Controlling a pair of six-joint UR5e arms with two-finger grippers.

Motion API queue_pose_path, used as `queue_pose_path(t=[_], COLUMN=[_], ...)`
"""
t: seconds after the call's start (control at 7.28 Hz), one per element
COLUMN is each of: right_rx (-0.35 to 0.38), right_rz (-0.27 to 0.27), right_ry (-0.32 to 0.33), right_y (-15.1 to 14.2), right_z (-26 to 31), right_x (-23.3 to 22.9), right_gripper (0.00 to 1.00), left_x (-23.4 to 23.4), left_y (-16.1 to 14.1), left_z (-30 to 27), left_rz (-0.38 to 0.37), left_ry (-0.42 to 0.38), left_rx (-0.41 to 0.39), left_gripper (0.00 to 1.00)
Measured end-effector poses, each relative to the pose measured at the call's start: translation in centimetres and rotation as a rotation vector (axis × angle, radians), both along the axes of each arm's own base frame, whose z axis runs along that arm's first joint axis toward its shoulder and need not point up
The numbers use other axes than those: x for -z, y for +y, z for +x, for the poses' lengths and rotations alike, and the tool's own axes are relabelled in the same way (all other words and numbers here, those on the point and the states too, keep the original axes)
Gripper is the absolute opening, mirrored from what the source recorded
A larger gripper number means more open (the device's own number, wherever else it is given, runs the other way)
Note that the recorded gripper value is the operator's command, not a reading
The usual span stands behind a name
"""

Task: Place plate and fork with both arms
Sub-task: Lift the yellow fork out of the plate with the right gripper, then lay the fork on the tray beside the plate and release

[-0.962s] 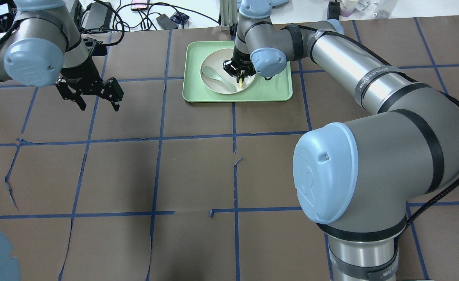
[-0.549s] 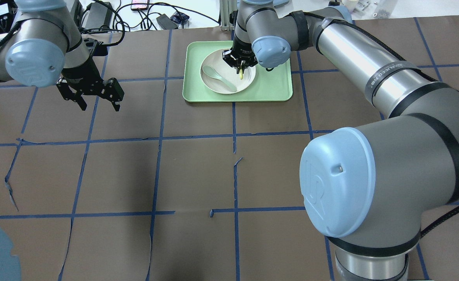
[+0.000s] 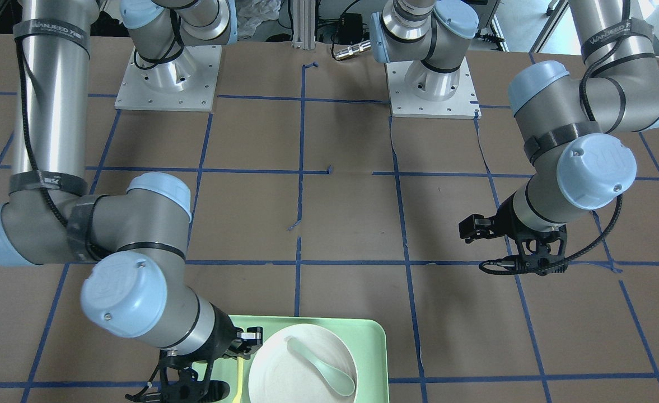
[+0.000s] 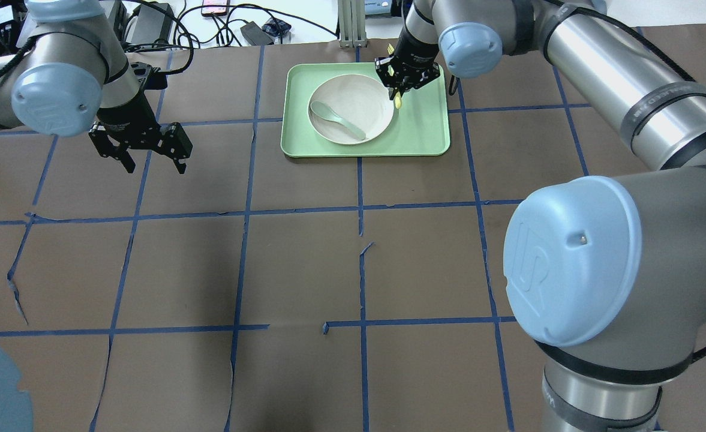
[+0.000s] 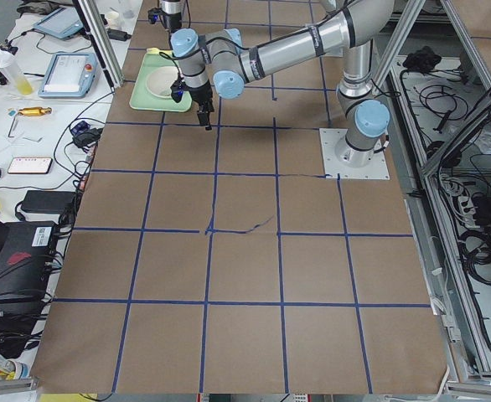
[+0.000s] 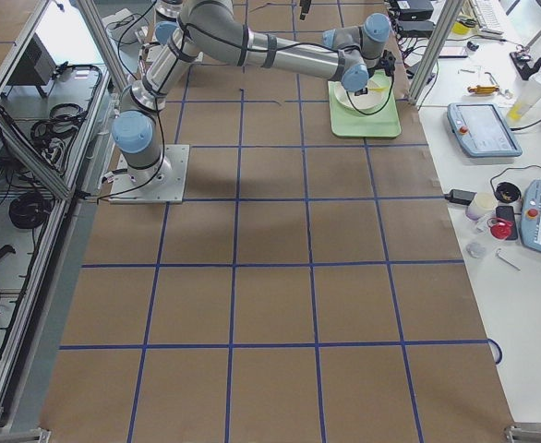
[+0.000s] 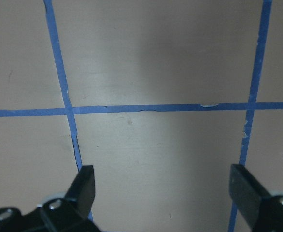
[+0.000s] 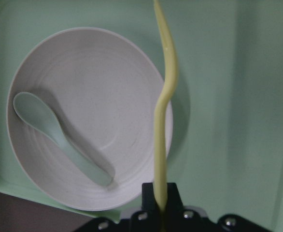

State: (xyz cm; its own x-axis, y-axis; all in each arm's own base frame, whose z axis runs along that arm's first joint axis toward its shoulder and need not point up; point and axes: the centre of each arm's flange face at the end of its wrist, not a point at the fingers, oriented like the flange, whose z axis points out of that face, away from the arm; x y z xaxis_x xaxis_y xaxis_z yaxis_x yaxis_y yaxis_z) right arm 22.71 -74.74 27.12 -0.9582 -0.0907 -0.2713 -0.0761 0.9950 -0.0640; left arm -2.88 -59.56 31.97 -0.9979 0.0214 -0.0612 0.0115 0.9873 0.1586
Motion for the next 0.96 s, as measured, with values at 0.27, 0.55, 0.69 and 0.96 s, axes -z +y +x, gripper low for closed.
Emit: queue_pose_path(t=[0.27,0.55,0.69,0.96], right_rx=[-0.028,0.005,0.042,0.088], right_rz=[0.019,0.006,0.01,0.025], right_ry=[-0.06,-0.076,-0.08,-0.086], right_y=[0.0,-1.0,-1.4,-1.8], right_z=[-2.0,-3.4,-4.0,-4.4], right_x=[1.9,4.3,5.2,6.8], right_gripper=[0.0,0.0,0.0,0.12], left_x=[-0.3,-0.2,-0.1,-0.1], left_y=[0.1,0.2,0.3,0.3], left_z=[-0.3,-1.1,-1.4,-1.5], left_rz=[-0.007,-0.007,-0.005,-0.004], left_ry=[-0.001,-0.002,-0.002,-0.002], left_rx=[0.0,0.01,0.014,0.019], left_gripper=[1.0,1.0,1.0,1.0])
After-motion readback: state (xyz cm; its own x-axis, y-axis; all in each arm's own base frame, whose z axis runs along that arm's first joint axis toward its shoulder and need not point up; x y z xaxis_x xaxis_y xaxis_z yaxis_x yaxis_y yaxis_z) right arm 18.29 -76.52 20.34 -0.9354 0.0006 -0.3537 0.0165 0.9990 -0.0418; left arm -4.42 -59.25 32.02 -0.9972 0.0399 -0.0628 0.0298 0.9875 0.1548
